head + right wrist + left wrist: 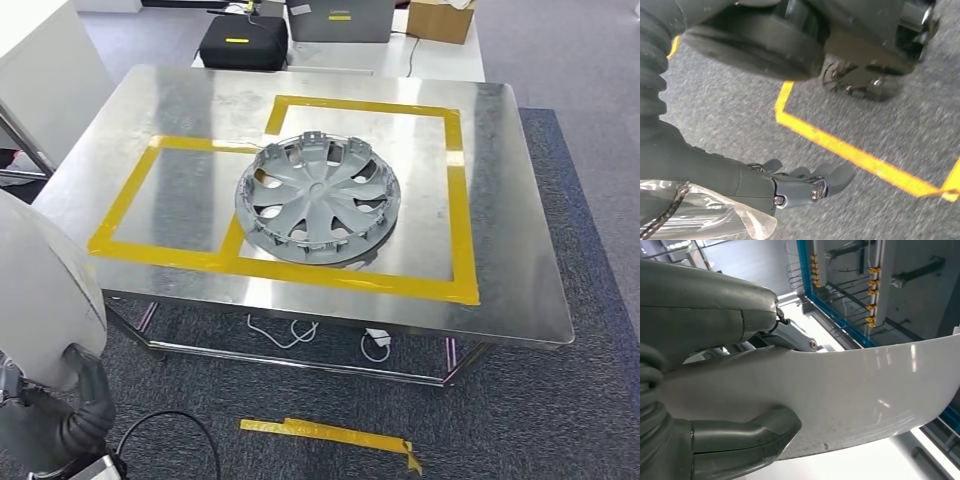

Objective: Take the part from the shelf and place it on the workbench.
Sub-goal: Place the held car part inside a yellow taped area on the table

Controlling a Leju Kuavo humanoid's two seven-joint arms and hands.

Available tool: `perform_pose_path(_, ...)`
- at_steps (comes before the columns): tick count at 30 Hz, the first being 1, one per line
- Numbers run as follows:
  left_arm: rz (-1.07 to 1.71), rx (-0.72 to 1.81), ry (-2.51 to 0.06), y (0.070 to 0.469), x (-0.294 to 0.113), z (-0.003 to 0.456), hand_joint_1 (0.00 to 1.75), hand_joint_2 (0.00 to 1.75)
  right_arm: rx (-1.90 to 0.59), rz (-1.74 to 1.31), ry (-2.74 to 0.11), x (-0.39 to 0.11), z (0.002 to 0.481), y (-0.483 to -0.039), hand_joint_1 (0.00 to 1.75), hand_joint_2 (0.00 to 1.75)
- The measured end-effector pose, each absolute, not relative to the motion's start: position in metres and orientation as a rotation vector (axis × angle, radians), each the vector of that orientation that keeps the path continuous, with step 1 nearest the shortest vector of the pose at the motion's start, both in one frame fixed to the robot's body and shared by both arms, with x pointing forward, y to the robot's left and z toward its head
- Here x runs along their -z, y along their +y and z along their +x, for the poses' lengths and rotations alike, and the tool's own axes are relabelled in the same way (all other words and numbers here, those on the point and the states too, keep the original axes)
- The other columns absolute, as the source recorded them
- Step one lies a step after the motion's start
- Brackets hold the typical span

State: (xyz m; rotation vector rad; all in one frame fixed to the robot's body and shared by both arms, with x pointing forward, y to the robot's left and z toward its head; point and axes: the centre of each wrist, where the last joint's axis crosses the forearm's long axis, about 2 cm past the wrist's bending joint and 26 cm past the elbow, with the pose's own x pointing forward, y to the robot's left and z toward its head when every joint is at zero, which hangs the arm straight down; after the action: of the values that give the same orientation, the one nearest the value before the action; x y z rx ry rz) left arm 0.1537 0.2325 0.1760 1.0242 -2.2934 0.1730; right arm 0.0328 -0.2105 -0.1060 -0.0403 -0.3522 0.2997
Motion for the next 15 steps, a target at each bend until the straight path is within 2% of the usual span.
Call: perform_pose_path(15,0.982,-0.160,-2.249,0.229,-0.163,0.152,1.75,1.75,-0.276,-0.024,-0.350,0.106,0.028,-0.210,0.00,1.75)
